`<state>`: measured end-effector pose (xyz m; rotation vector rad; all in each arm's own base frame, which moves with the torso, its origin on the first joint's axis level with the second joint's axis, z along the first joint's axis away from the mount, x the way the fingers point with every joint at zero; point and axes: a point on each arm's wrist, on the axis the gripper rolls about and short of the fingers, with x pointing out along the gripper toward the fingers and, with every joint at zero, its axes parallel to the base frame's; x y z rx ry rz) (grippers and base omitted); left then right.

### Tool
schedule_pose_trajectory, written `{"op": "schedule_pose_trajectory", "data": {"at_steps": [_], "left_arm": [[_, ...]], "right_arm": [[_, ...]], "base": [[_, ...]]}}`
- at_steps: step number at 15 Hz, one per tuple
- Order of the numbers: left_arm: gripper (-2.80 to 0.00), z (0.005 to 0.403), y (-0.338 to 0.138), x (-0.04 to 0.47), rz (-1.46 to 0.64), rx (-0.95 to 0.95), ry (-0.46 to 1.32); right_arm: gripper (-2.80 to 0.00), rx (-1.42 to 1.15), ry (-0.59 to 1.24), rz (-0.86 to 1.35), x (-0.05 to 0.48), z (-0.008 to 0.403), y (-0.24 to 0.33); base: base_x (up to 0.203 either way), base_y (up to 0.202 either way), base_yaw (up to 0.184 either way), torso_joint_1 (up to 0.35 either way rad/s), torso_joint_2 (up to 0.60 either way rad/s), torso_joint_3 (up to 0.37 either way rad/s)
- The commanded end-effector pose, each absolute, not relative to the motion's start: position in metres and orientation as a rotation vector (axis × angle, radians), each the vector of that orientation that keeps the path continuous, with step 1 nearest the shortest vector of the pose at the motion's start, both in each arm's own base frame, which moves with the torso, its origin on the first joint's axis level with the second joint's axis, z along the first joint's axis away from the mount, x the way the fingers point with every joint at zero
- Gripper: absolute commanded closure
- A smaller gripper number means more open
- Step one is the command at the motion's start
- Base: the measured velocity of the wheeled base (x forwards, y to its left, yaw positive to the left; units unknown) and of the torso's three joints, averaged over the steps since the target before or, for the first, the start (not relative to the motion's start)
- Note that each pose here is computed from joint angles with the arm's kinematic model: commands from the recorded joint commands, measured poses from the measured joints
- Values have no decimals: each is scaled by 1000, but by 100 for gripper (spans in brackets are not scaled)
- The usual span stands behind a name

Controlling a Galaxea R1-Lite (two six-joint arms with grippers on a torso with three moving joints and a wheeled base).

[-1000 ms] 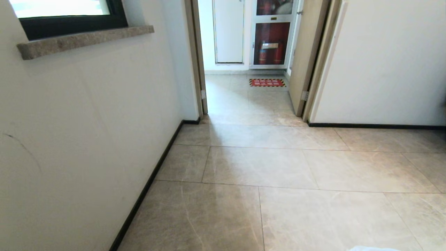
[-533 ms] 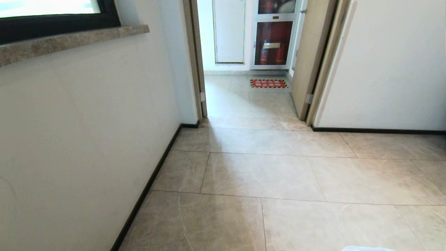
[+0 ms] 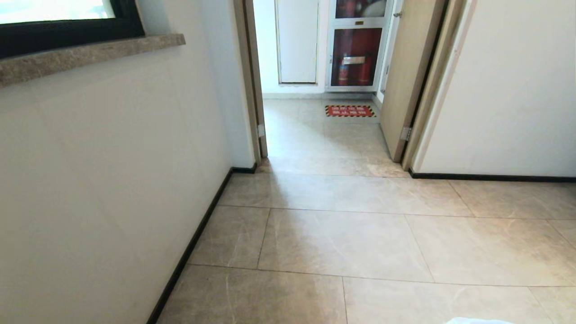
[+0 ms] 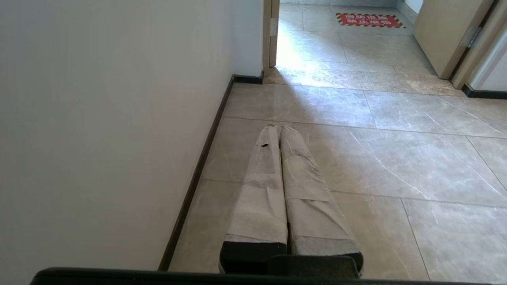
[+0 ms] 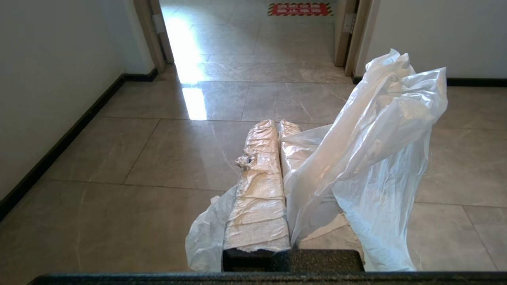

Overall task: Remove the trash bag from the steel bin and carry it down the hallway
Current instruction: Put the trash bag at the door

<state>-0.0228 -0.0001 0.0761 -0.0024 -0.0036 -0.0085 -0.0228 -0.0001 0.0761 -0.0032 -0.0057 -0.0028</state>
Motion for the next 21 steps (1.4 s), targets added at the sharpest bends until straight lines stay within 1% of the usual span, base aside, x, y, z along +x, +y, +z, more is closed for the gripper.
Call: {"op": "schedule_pose_trajectory", "data": {"at_steps": [1,21], "left_arm": [[0,76,0,-23,-9,-3,-3],[0,76,0,-23,-9,-3,-5]], "right_arm": [[0,-3,-5,-3,-23,76,0],[0,-3,-5,-3,-23,76,0]], "base": [[204,0,4,7,2,2],[194,0,2,2,1,3]]}}
